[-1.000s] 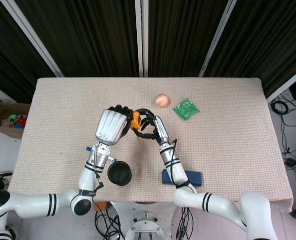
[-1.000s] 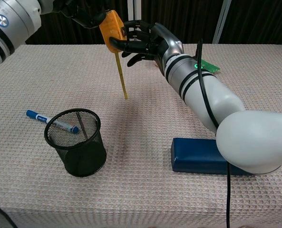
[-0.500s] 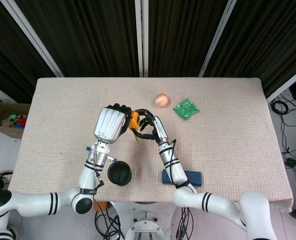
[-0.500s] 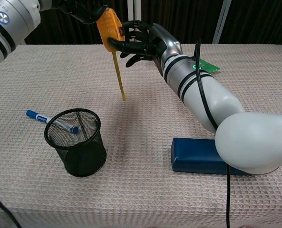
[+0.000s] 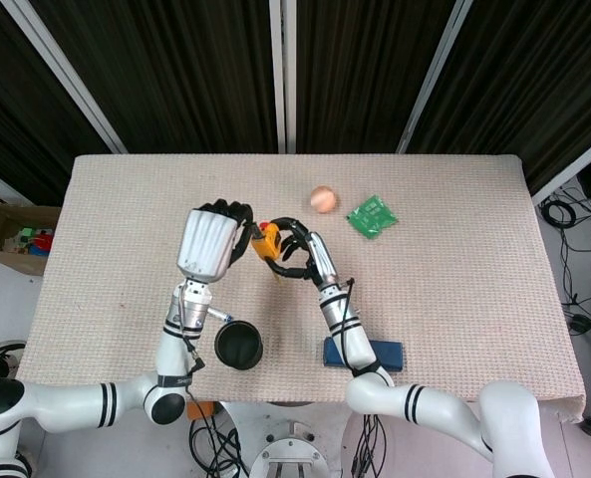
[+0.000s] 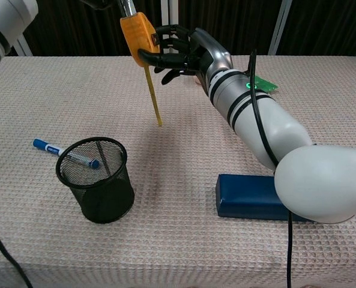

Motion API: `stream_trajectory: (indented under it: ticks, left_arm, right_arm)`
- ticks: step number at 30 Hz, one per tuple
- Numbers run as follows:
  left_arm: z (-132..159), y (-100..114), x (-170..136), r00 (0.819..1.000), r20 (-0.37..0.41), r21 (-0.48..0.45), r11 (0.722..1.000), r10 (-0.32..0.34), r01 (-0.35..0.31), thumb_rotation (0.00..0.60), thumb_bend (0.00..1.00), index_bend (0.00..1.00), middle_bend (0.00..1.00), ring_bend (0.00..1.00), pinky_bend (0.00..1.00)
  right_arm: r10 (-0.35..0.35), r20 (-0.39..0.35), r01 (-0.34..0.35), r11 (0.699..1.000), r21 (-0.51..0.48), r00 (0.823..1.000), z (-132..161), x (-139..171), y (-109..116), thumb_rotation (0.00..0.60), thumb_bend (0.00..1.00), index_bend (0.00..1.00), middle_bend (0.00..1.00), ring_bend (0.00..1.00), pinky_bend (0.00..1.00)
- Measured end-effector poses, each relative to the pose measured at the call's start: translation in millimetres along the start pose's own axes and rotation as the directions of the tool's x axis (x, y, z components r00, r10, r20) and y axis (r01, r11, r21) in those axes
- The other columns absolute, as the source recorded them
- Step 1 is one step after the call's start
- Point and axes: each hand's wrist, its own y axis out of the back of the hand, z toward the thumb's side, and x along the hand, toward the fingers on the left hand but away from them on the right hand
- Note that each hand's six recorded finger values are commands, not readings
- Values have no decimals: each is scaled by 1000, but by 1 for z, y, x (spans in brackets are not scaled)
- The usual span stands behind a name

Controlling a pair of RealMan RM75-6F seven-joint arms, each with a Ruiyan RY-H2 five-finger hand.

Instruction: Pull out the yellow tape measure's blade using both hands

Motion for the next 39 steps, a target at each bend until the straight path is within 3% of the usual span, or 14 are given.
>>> stream_trajectory:
  ticks: [5, 9, 19, 25, 39]
  left_arm:
    - [-16, 19, -1, 992, -66, -21, 993, 112, -114, 600, 470, 617, 603, 552, 729]
    - [-35, 35, -3, 973, -139, -24, 982, 184, -189, 600, 469, 617, 603, 552, 728]
    - [-78, 70, -11, 903, -293, -43, 939, 315, -341, 600, 481, 617, 603, 552, 728]
    - [-97, 85, -15, 857, -356, -39, 911, 372, -411, 600, 481, 617, 604, 552, 729]
    - [-140, 103, -23, 800, -447, -29, 887, 401, -461, 600, 483, 618, 604, 552, 728]
  right_arm:
    - [-14, 5, 14, 999, -30, 1000, 1, 3, 8, 600, 477, 645, 528, 486, 586]
    - [-42, 13, 42, 999, -27, 999, -2, 8, 24, 600, 477, 645, 528, 486, 586]
    - [-68, 27, 68, 997, -20, 997, -10, 19, 40, 600, 477, 645, 528, 486, 586]
    - [-76, 22, 76, 997, -15, 997, -11, 22, 42, 600, 477, 645, 528, 486, 586]
    - [-103, 44, 104, 994, -21, 994, -21, 28, 55, 600, 477, 645, 528, 486, 586]
